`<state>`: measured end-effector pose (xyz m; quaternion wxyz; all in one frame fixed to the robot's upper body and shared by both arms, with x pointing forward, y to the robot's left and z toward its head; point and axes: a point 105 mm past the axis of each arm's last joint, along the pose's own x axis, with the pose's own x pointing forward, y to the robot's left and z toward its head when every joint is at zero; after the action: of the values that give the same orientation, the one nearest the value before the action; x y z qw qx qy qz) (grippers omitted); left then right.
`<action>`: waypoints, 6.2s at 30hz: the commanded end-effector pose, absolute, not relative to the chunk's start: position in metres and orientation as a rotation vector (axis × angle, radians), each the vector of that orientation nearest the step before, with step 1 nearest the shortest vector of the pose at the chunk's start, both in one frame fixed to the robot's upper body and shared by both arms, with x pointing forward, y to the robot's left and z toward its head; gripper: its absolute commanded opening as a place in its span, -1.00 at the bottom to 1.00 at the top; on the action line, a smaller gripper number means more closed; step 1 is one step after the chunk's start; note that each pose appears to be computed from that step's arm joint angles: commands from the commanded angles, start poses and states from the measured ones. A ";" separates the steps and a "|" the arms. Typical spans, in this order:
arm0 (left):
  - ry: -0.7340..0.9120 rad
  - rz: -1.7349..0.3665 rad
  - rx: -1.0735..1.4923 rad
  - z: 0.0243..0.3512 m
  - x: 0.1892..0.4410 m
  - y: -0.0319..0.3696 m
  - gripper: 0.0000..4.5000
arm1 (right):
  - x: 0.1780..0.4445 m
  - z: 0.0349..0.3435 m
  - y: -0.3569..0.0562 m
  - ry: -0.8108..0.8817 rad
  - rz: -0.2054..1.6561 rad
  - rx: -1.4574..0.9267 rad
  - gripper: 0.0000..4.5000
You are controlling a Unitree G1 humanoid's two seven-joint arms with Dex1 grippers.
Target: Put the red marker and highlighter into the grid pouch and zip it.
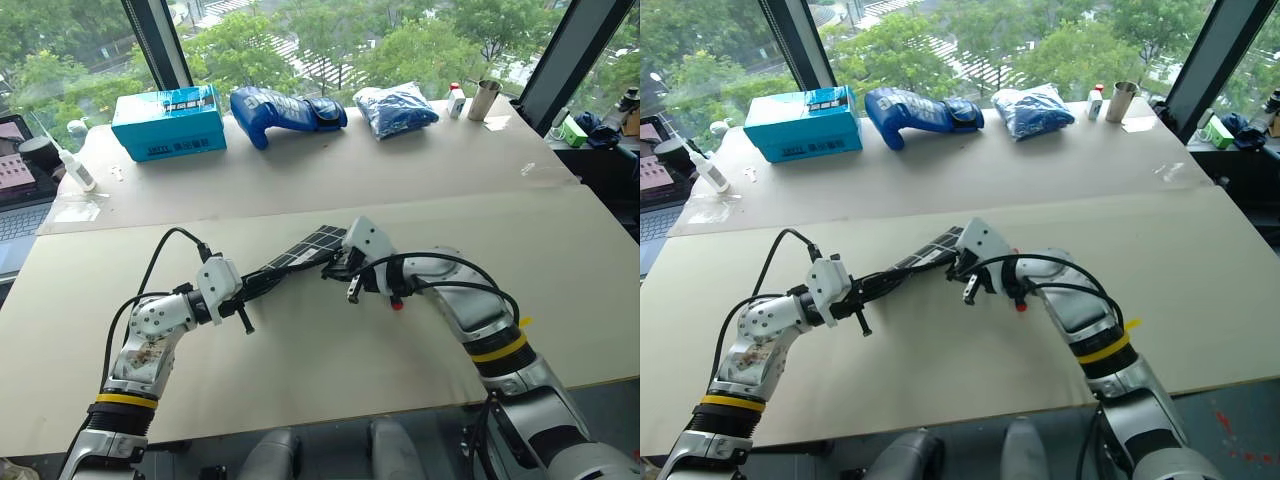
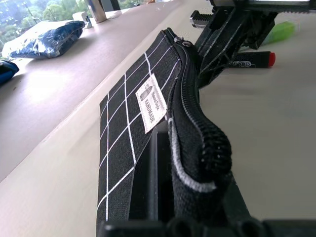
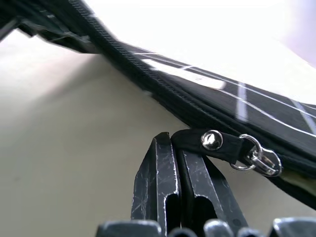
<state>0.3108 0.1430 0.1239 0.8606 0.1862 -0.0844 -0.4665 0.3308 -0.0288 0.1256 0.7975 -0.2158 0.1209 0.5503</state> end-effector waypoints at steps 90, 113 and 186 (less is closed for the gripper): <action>-0.229 -1.031 0.379 0.134 0.312 0.133 -1.00 | 0.332 0.102 -0.232 0.537 0.603 -0.506 -0.54; -0.246 -1.039 0.368 0.134 0.314 0.126 -1.00 | 0.320 0.206 -0.139 0.124 1.043 -1.015 -0.54; -0.231 -1.094 0.362 0.120 0.309 0.114 -1.00 | 0.373 0.192 -0.078 -0.055 1.067 -1.587 -0.54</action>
<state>0.3101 0.1105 0.1130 0.8332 0.1665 -0.0930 -0.5190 0.3637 -0.0619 0.1680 0.5529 -0.6704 -0.0153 0.4946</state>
